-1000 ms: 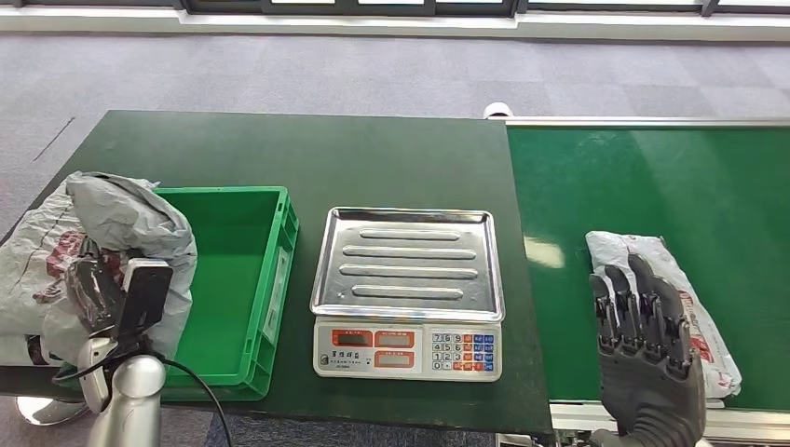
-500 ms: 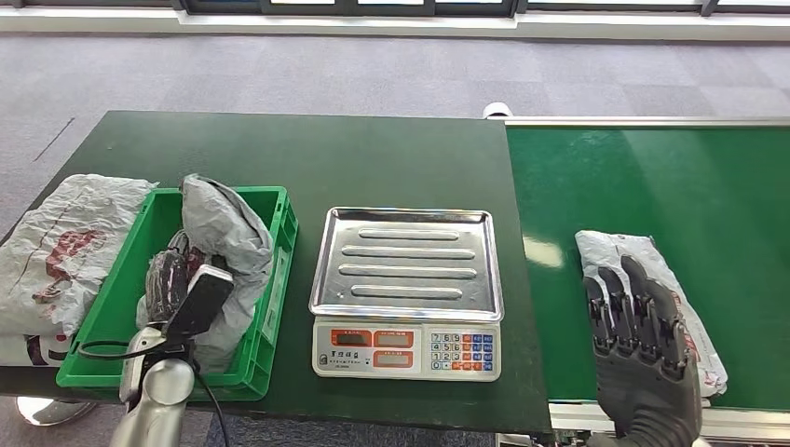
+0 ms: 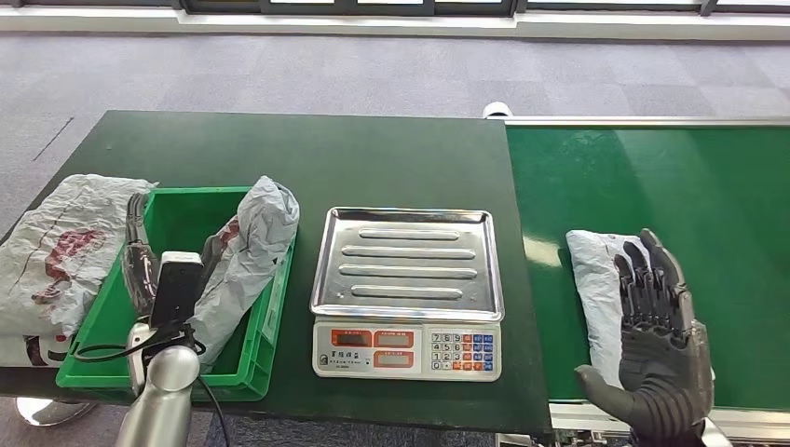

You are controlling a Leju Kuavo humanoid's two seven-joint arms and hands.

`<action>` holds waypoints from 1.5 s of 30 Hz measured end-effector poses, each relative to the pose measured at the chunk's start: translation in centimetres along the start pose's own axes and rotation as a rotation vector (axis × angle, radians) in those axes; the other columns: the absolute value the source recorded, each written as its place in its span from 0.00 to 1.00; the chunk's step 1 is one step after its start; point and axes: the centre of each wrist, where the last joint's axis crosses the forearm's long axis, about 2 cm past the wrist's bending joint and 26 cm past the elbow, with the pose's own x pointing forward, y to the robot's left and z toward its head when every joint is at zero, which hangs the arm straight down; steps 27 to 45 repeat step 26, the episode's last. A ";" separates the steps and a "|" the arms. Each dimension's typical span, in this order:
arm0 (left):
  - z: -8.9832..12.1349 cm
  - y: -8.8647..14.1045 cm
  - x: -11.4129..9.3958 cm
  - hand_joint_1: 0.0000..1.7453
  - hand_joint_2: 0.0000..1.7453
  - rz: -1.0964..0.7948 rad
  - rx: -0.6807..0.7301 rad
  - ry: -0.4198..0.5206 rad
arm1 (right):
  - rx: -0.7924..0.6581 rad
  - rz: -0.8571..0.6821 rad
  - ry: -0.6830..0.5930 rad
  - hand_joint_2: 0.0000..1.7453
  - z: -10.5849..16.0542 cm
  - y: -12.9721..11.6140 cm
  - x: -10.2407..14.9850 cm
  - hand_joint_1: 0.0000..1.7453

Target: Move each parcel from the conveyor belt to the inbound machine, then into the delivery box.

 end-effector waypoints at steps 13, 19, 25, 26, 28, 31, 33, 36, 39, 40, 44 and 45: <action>3.4 1.1 -0.1 0.00 0.00 0.176 0.056 0.060 | 0.102 1.531 0.734 1.00 2.5 -15.2 -5.2 0.00; 4.8 1.0 0.7 0.00 0.00 0.262 0.001 0.011 | 0.213 1.477 1.047 1.00 5.4 -22.9 -8.0 0.00; 5.5 0.5 1.1 0.00 0.00 0.330 -0.040 0.018 | 0.273 1.413 1.263 1.00 7.6 -26.9 -8.5 0.00; 5.5 0.4 1.1 0.00 0.00 0.334 -0.041 0.018 | 0.275 1.401 1.278 1.00 7.7 -27.1 -8.6 0.00; 5.5 0.4 1.1 0.00 0.00 0.334 -0.041 0.018 | 0.275 1.401 1.278 1.00 7.7 -27.1 -8.6 0.00; 5.5 0.4 1.1 0.00 0.00 0.334 -0.041 0.018 | 0.275 1.401 1.278 1.00 7.7 -27.1 -8.6 0.00; 5.5 0.4 1.1 0.00 0.00 0.334 -0.041 0.018 | 0.275 1.401 1.278 1.00 7.7 -27.1 -8.6 0.00; 5.5 0.4 1.1 0.00 0.00 0.334 -0.041 0.018 | 0.275 1.401 1.278 1.00 7.7 -27.1 -8.6 0.00; 5.5 0.4 1.1 0.00 0.00 0.334 -0.041 0.018 | 0.275 1.401 1.278 1.00 7.7 -27.1 -8.6 0.00; 5.5 0.4 1.1 0.00 0.00 0.334 -0.041 0.018 | 0.275 1.401 1.278 1.00 7.7 -27.1 -8.6 0.00; 5.5 0.4 1.1 0.00 0.00 0.334 -0.041 0.018 | 0.275 1.401 1.278 1.00 7.7 -27.1 -8.6 0.00; 5.5 0.4 1.1 0.00 0.00 0.334 -0.041 0.018 | 0.275 1.401 1.278 1.00 7.7 -27.1 -8.6 0.00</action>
